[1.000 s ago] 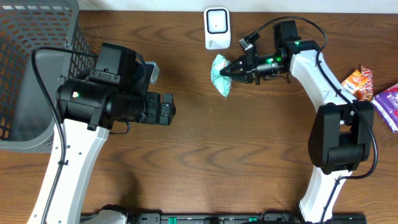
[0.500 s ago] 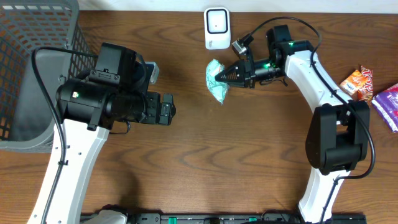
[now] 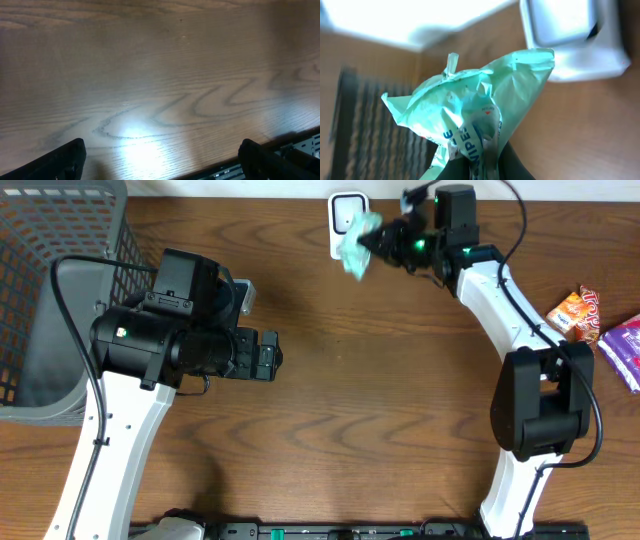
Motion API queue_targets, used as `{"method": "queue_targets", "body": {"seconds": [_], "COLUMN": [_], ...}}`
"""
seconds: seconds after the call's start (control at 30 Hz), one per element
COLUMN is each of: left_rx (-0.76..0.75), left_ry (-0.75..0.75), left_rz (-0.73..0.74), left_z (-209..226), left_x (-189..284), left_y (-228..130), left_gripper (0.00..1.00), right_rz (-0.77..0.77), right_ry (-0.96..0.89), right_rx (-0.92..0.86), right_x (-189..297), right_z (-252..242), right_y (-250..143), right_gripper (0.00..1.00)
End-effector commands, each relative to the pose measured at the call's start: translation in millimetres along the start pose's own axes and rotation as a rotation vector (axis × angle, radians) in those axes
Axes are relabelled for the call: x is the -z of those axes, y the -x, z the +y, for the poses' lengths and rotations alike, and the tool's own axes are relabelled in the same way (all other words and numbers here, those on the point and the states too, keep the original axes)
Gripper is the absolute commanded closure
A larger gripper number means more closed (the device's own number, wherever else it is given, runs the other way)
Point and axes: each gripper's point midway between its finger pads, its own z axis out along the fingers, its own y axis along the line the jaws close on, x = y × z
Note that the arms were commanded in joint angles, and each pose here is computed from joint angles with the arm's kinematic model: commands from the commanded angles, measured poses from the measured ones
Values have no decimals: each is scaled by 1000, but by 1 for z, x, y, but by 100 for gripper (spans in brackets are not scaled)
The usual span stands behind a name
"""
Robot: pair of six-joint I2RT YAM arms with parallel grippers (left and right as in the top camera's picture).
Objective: Scan the item barcode
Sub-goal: 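Lift the wipes pack and hold it in front of the scanner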
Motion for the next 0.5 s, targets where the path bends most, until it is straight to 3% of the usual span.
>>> {"method": "queue_targets", "body": {"seconds": [0.0,0.2,0.47], "left_rx": [-11,-11,-11], "left_ry": [4,4,4], "left_rz": [12,12,12], "left_z": [1,1,1], "left_x": [-2,-2,-2], "left_y": [-2,-2,-2], "left_gripper": [2,2,2], "right_rz": [-194,-343,-316], "right_ry": [-128,-279,-334], "right_rx": [-19,124,140], "right_x": [1,-8,-43], "right_z": [10,17,8], "right_y": [31,51,64], "right_gripper": [99,99,99]}}
